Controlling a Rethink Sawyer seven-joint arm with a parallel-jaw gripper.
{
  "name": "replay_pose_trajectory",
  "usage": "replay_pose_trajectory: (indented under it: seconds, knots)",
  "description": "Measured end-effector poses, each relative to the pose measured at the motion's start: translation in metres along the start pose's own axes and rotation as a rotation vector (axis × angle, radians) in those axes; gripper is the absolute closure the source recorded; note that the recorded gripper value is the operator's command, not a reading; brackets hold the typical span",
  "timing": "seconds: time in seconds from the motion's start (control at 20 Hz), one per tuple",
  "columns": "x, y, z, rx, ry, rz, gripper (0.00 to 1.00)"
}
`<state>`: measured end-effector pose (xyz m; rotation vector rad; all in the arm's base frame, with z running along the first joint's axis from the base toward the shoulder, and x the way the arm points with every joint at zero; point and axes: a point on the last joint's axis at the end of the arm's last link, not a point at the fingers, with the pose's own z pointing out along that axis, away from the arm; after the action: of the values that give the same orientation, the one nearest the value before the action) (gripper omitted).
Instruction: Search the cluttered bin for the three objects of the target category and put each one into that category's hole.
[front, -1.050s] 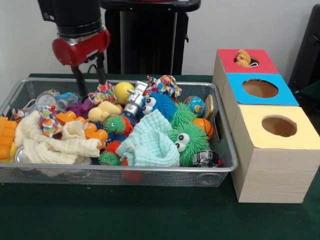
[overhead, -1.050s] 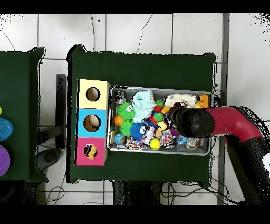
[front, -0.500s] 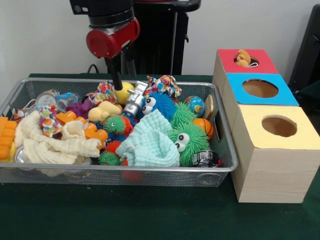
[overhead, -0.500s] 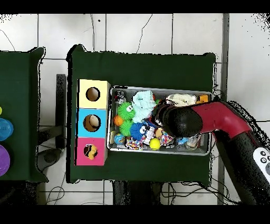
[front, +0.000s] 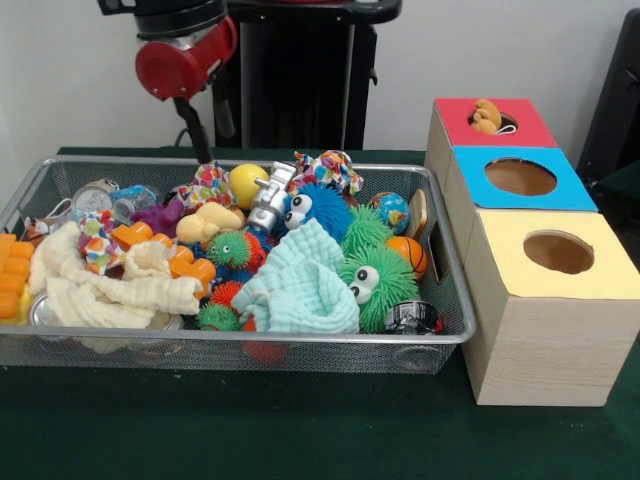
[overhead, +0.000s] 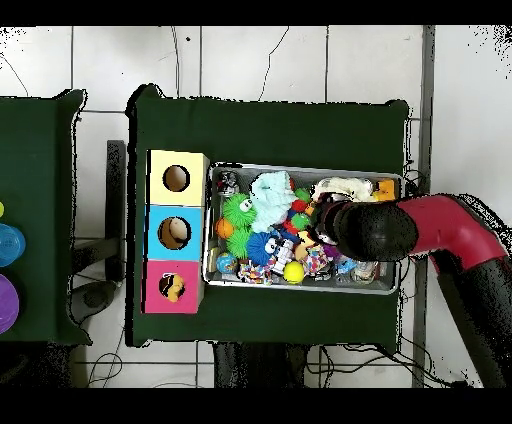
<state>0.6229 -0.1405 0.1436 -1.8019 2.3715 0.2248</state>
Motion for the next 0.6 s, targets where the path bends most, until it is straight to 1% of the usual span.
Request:
replay_pose_trajectory:
  seconds: [0.1, 0.2, 0.25, 0.3, 0.4, 0.55, 0.6]
  knots:
    - [0.013, -0.001, -0.001, -0.022, 0.005, -0.049, 0.0]
    - [0.022, -0.003, -0.001, -0.034, 0.011, -0.093, 0.0]
    - [0.029, -0.005, -0.001, -0.04, 0.017, -0.132, 0.0]
    - [0.031, -0.007, -0.001, -0.042, 0.019, -0.149, 0.0]
    - [0.037, -0.011, -0.001, -0.043, 0.027, -0.204, 0.0]
    - [0.042, -0.02, 0.001, -0.03, 0.034, -0.276, 0.0]
    - [0.044, -0.022, 0.001, -0.026, 0.035, -0.291, 0.0]
